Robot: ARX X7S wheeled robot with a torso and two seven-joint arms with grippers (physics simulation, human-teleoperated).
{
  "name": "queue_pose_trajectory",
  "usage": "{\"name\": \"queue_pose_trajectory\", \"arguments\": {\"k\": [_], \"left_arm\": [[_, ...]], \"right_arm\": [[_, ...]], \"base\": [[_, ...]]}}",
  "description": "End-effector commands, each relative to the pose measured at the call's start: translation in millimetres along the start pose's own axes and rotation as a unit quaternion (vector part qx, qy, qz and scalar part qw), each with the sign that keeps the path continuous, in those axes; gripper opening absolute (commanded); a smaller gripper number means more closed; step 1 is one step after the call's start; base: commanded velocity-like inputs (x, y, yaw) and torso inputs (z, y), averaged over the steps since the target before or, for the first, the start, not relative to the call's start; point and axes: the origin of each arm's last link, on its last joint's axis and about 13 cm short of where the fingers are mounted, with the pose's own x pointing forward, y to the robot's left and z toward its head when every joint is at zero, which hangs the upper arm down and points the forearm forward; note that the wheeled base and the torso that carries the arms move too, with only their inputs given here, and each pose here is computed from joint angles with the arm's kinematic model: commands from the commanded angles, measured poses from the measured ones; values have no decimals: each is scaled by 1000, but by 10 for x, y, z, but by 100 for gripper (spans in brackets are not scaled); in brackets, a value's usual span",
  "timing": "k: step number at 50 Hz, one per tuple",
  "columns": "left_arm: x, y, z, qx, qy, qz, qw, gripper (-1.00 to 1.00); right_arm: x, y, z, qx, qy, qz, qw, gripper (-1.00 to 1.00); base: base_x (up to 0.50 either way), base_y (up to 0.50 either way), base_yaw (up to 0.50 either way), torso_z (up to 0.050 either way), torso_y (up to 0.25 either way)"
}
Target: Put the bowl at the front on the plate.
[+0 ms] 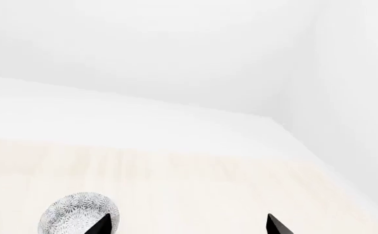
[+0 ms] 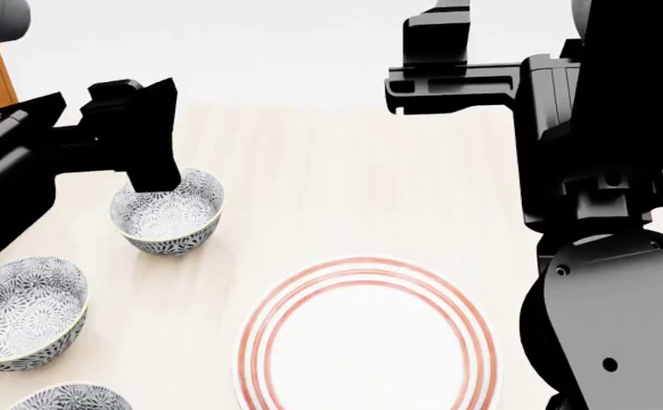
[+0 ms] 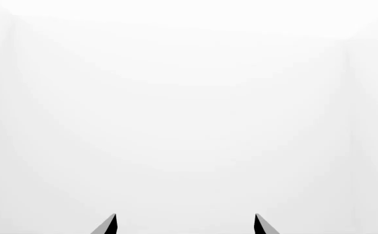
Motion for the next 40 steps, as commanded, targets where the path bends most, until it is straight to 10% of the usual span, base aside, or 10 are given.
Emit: {"name": "queue_pose_trajectory", "arguments": {"k": [1, 40], "left_arm": [[-1, 35, -98, -10, 43, 9, 999, 100], [14, 64, -291, -13, 165, 25, 986, 100]], "right_arm": [[1, 0, -10, 0, 1, 0, 1000, 100], [-10, -13, -20, 0, 0, -4, 1000, 100]], "base": [[0, 0, 0, 0, 0], [0, 0, 0, 0, 0]]}}
